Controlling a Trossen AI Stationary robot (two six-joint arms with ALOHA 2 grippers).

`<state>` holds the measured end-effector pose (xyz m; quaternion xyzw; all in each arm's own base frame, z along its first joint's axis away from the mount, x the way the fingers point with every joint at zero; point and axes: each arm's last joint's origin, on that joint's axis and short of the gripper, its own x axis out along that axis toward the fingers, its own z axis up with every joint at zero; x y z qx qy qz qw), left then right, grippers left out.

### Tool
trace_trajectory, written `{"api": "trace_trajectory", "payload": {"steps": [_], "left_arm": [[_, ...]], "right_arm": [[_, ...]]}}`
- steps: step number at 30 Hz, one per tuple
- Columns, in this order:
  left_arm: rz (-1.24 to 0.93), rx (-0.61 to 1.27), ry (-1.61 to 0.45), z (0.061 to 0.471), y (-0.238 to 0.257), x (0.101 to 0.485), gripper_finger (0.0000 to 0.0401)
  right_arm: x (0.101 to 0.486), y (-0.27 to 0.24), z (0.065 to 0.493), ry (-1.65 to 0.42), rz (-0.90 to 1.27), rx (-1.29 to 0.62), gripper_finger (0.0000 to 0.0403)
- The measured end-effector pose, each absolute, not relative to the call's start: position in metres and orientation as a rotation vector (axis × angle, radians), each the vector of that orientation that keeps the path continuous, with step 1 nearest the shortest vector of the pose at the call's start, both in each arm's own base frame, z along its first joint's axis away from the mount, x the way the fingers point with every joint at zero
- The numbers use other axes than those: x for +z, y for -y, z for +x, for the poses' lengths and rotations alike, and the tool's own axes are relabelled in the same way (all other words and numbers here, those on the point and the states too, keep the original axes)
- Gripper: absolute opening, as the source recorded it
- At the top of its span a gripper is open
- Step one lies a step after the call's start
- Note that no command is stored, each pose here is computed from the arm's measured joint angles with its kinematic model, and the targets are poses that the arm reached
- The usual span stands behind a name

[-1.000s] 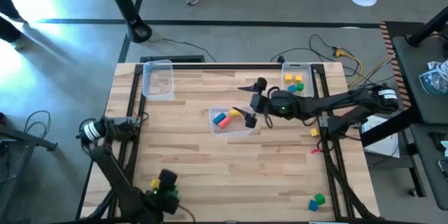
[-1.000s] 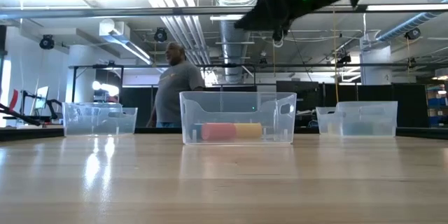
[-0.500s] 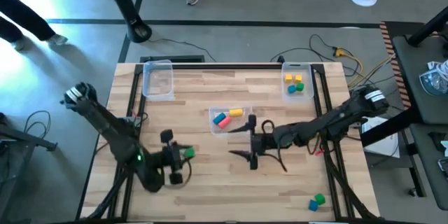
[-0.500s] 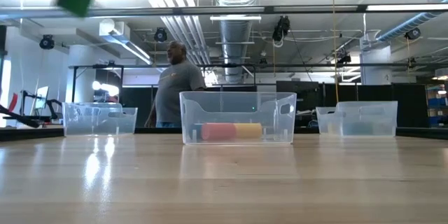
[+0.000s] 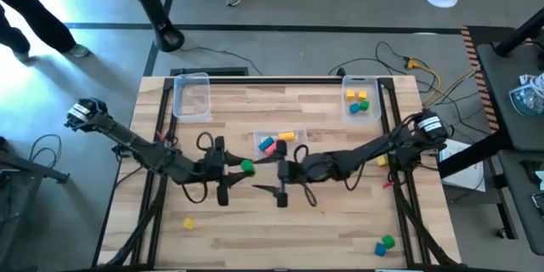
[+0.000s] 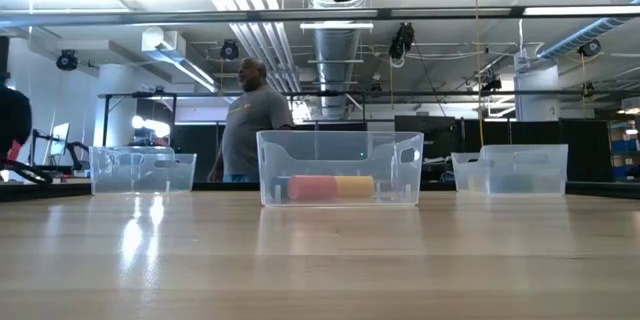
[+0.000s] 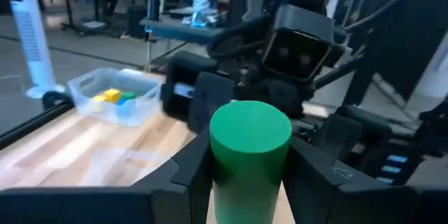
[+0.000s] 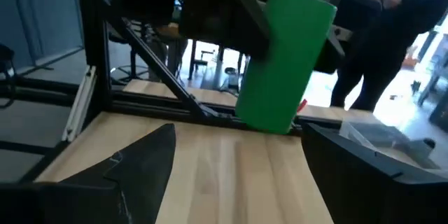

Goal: Sort blocks by size
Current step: Put the green cylindrical block into the center transparent bin

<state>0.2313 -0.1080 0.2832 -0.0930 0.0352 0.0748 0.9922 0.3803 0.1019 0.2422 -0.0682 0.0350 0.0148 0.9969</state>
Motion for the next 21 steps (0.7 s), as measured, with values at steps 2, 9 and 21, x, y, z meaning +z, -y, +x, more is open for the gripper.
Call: {"api": "trace_trajectory", "payload": {"steps": [2,9,21], "left_arm": [[-0.187,0.148,-0.064,0.230,0.105,0.283,0.0126],[-0.121,0.147,-0.056,0.229,0.104,0.284,0.0126],[-0.109,0.166,-0.027,0.233,0.103,0.286,0.0126]], "right_arm": [[0.250,-0.100,0.388,-0.096,-0.111,0.019,0.0304],[0.264,-0.085,0.402,-0.142,0.038,0.008,0.0302],[0.269,-0.080,0.406,-0.112,0.044,0.007,0.0172]]}}
